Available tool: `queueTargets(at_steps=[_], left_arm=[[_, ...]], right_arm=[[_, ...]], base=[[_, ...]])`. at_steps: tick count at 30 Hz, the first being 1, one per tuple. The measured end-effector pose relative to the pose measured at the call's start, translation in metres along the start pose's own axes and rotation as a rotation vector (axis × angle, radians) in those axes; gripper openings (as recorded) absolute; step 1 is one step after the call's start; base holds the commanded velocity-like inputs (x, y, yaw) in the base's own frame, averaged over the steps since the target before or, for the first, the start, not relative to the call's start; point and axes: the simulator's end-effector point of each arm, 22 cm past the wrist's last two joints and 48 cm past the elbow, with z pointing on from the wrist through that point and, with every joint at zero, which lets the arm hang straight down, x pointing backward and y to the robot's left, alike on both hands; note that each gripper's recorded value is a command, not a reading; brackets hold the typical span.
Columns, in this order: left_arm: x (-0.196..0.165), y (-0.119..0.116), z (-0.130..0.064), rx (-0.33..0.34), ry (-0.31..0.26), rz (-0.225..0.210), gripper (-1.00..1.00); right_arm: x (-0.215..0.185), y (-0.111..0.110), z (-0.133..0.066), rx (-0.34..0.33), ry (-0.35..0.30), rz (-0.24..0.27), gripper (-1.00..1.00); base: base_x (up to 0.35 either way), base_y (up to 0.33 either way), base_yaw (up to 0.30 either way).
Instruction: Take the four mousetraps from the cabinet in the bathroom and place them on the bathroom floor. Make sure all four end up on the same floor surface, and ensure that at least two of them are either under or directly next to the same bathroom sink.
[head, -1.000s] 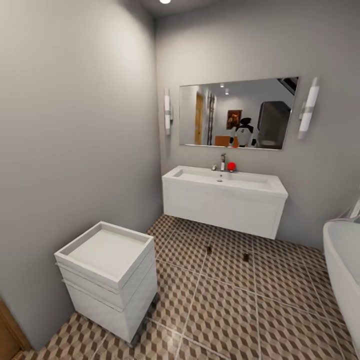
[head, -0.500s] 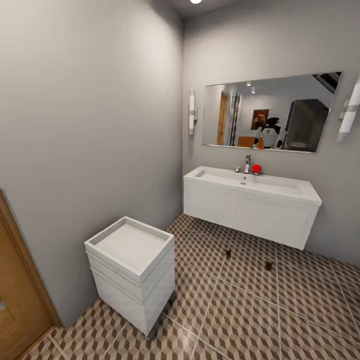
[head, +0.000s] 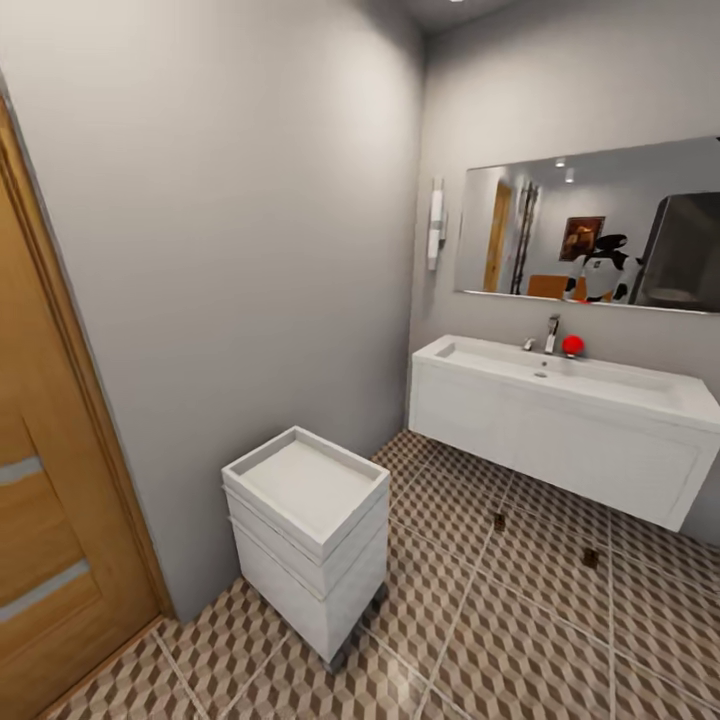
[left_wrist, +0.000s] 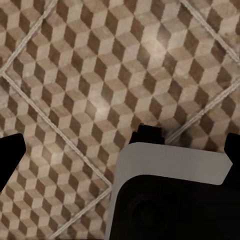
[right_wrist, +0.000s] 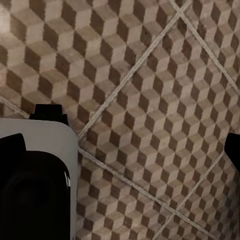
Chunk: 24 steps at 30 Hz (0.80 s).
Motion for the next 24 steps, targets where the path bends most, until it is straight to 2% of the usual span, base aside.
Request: queueTargets(at_steps=[24], left_arm=[[0.0003, 0.0003, 0.0, 0.0, 0.0, 0.001, 1.0]], right_arm=[[0.0002, -0.0002, 0.0001, 0.0, 0.001, 0.002, 1.0]], base=[[0.0, 0.0, 0.3]])
